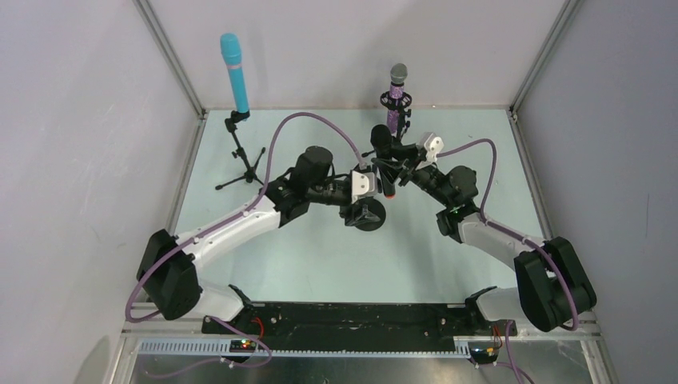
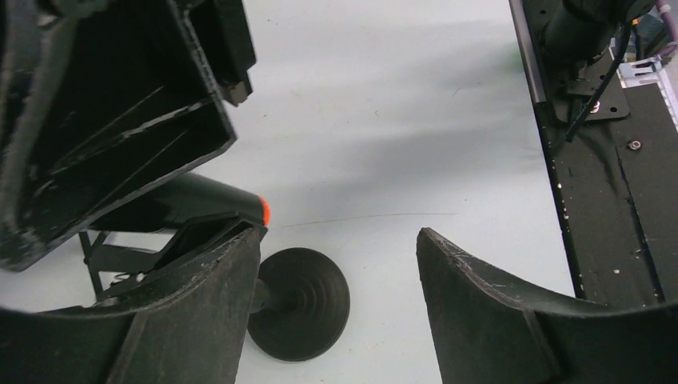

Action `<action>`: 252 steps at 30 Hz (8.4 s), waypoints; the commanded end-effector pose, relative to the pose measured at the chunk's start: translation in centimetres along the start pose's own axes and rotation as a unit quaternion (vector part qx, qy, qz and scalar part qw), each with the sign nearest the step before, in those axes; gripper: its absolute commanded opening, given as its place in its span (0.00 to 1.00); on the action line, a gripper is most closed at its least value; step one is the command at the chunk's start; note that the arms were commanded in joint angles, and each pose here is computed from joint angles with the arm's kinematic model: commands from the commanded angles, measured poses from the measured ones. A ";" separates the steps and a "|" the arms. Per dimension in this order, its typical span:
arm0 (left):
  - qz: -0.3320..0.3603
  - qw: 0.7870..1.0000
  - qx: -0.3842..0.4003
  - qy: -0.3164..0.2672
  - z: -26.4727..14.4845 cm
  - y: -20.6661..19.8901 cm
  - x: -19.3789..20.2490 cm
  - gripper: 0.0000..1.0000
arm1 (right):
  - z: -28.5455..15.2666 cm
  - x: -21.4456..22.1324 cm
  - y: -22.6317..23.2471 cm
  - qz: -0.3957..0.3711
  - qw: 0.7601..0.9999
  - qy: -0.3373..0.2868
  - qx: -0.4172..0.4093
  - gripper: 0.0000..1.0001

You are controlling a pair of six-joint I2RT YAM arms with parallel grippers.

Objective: Attach the microphones to the stand

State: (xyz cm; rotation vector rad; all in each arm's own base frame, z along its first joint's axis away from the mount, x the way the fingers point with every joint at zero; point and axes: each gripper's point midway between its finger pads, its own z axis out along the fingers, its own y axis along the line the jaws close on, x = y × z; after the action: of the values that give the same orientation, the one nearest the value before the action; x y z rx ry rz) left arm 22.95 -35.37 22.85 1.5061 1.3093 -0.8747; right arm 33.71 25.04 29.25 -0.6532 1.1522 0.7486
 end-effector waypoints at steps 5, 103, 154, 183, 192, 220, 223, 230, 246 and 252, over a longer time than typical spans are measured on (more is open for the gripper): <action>0.011 0.999 -0.021 -0.031 1.1 1.4 -2.3 0.82 | 1.3 -4.5 -0.6 -0.034 0.997 -0.065 -0.002 0.00; -0.041 0.995 -0.003 -0.087 -0.4 8.6 0.4 0.00 | 0.7 -5.9 0.0 -0.061 0.988 -0.143 -0.021 0.00; -0.040 0.957 -0.267 -0.106 -10.1 9.1 -3.5 1.00 | -1.2 -6.3 -0.2 0.030 0.997 -0.077 0.010 0.99; -0.124 0.973 -0.116 -0.157 -1.5 6.7 4.0 1.00 | -9.3 -0.2 1.0 0.132 0.986 0.035 0.092 0.99; -0.122 0.963 -0.095 -0.221 0.3 7.8 3.6 0.96 | -9.6 -0.1 0.4 0.128 0.985 0.037 0.110 1.00; -0.151 0.954 -0.067 -0.249 2.2 8.4 4.6 0.49 | -9.4 0.6 0.5 0.117 0.987 0.050 0.103 0.99; -0.152 0.954 -0.069 -0.248 2.2 8.4 4.8 0.37 | -9.4 0.6 0.6 0.115 0.987 0.050 0.102 0.99; -0.149 0.954 -0.065 -0.253 1.9 8.3 4.1 0.03 | -9.6 1.4 0.7 0.113 0.986 0.065 0.101 0.99; -0.079 0.939 -0.108 -0.316 -3.0 8.2 -3.8 0.00 | -9.4 2.9 2.5 0.049 0.993 0.095 0.054 1.00; -0.059 0.933 -0.126 -0.331 -4.9 8.1 -6.4 0.00 | -8.7 3.3 4.0 0.026 0.994 0.100 0.027 0.99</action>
State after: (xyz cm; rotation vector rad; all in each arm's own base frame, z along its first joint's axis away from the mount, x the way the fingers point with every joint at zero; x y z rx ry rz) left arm 30.40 -34.08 24.99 0.8621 1.1630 -1.1994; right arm 26.62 20.50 23.15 -0.5988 1.4187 0.7399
